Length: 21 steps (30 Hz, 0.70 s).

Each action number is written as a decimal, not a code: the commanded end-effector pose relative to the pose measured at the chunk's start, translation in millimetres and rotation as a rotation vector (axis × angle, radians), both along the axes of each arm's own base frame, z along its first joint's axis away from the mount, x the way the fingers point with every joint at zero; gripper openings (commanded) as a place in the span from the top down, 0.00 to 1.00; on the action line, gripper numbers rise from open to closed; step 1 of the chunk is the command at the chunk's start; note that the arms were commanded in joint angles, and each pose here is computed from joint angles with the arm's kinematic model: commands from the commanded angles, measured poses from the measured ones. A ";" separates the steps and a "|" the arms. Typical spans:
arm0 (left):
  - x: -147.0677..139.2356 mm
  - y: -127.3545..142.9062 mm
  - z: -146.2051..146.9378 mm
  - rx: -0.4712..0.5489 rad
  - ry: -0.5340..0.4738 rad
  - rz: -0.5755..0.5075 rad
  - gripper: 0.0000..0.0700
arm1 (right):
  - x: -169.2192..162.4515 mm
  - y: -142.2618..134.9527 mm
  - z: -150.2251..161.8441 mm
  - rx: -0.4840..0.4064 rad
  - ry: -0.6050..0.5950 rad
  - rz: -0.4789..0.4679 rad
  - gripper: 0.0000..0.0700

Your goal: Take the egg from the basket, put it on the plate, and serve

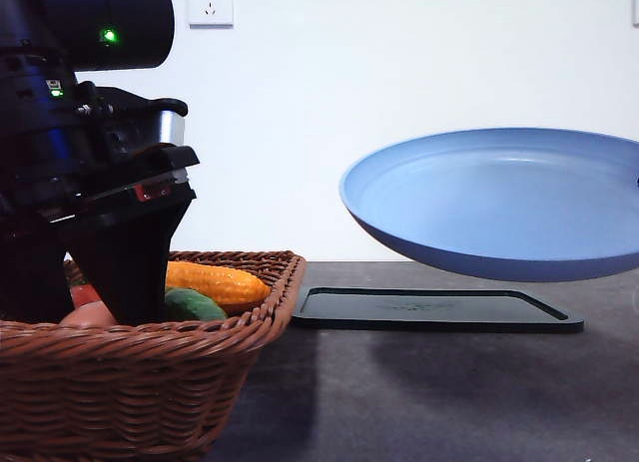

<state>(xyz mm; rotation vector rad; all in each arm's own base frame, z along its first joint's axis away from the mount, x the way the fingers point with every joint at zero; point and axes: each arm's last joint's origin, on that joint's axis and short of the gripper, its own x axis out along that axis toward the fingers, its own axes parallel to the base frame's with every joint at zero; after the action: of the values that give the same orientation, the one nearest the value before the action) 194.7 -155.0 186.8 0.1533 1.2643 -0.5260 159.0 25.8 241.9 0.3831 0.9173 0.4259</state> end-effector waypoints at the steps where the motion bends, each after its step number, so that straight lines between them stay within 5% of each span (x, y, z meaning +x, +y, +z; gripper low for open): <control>1: 2.2 -4.9 1.0 0.002 -0.004 -0.012 0.44 | 1.2 0.1 4.7 0.013 -0.019 -0.002 1.00; 10: 1.8 -4.5 0.8 0.007 -0.002 -0.020 0.69 | 0.1 0.2 5.7 0.021 -0.022 -0.003 1.00; 21: 10.5 -11.1 37.2 -0.010 -0.045 -0.050 0.81 | 0.3 0.2 5.6 0.029 -0.014 -0.010 1.00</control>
<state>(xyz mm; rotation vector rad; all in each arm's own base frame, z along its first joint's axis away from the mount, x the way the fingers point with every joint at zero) 203.0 -161.4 217.7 0.1703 1.2409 -0.5473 157.5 25.9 243.4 0.3980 0.9114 0.4288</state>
